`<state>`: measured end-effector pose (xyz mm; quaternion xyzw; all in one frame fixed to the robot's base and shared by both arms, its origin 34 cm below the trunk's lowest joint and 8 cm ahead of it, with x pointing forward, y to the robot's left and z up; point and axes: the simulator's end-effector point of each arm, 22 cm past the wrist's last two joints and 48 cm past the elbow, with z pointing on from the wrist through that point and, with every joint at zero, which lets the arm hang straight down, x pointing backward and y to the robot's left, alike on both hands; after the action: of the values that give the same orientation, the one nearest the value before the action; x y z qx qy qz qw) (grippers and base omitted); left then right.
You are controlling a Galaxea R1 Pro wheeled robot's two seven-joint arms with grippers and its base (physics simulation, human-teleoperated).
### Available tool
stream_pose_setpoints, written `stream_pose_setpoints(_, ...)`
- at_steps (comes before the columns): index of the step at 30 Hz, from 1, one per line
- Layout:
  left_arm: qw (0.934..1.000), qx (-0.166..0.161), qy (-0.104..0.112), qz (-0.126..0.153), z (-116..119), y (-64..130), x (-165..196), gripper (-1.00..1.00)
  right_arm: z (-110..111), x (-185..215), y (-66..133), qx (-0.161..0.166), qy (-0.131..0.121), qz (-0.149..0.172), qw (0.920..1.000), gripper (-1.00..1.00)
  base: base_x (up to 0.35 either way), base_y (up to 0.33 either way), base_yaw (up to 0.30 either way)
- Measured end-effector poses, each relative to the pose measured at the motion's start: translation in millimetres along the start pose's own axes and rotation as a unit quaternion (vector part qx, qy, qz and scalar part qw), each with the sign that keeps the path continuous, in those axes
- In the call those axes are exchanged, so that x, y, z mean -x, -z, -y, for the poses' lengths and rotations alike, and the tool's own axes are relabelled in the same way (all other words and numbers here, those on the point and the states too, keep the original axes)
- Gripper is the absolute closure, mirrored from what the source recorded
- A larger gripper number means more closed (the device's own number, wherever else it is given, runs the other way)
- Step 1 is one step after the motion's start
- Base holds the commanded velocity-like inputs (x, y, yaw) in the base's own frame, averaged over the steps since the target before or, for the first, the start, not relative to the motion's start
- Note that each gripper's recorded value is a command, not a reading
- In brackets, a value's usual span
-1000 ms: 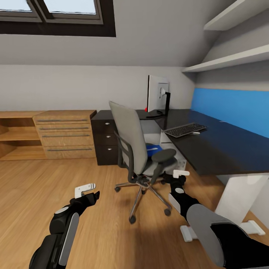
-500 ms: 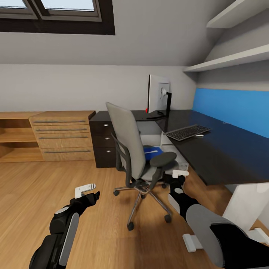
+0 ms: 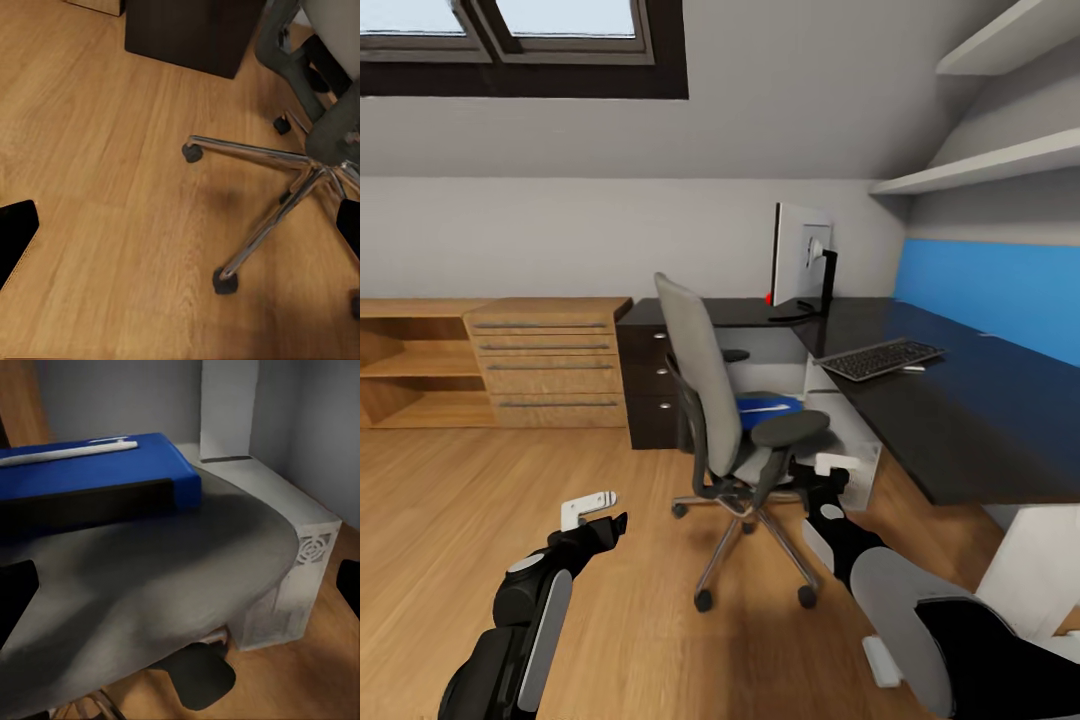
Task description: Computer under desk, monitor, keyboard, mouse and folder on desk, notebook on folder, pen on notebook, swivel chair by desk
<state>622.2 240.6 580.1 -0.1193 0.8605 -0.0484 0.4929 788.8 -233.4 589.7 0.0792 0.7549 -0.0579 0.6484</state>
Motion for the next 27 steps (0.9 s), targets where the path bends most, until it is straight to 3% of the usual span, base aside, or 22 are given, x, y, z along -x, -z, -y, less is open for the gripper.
stream_pose_setpoints(27,1.0,0.001,-0.001,-0.004,-1.2,-2.5,-3.6,-1.0,-17.7,-7.0,3.1,0.009,-0.005,-0.007,0.9999,-1.0,0.0,0.0,0.253)
